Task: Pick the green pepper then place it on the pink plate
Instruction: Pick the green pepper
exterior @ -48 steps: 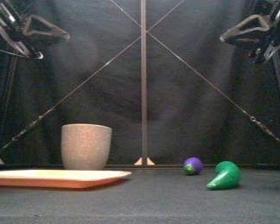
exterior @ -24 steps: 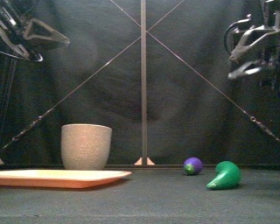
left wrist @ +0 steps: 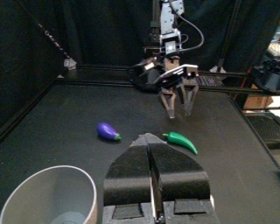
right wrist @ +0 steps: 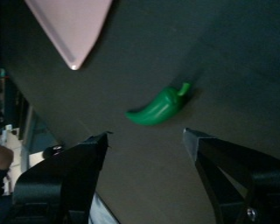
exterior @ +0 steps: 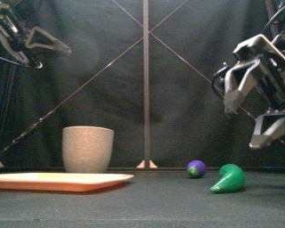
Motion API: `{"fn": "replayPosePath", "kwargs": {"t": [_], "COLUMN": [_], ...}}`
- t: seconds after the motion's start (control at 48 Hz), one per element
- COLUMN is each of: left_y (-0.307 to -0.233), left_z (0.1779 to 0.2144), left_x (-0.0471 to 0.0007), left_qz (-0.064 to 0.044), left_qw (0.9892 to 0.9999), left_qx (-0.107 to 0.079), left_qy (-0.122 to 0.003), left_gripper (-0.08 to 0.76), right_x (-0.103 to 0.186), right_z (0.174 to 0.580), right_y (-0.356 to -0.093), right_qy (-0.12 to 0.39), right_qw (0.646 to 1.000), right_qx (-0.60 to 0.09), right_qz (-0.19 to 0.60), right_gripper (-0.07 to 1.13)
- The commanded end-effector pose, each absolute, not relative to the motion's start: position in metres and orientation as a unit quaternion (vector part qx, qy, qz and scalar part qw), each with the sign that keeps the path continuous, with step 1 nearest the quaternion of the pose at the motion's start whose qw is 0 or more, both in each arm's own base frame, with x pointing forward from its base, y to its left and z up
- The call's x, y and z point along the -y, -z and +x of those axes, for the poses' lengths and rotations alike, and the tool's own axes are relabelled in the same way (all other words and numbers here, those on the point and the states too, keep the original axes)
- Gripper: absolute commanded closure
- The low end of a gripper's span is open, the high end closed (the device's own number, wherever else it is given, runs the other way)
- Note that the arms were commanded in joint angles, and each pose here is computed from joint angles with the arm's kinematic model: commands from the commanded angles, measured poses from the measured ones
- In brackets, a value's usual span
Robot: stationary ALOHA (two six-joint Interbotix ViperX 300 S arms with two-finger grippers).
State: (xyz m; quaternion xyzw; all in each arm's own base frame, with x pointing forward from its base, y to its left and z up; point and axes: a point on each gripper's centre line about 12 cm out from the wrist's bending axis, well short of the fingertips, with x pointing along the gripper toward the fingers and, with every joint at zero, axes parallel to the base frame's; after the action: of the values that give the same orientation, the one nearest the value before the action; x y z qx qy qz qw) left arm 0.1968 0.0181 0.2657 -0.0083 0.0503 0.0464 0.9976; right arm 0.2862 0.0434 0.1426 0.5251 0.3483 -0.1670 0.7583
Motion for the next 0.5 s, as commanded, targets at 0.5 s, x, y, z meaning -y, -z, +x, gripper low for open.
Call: {"fn": "replayPosePath", "kwargs": {"t": [0.5], "left_y": [-0.2665], "left_z": [0.1976], "left_x": [-0.0188], "left_qz": [-0.01], "left_qw": [0.9977], "left_qx": [-0.047], "left_qy": [-0.048], "left_gripper": [0.584], "right_x": [-0.032], "right_z": [0.327], "right_y": [-0.113], "right_qy": [0.238], "right_qw": [0.696], "right_qx": [-0.381], "right_qz": [0.561], "right_gripper": [0.06]}}
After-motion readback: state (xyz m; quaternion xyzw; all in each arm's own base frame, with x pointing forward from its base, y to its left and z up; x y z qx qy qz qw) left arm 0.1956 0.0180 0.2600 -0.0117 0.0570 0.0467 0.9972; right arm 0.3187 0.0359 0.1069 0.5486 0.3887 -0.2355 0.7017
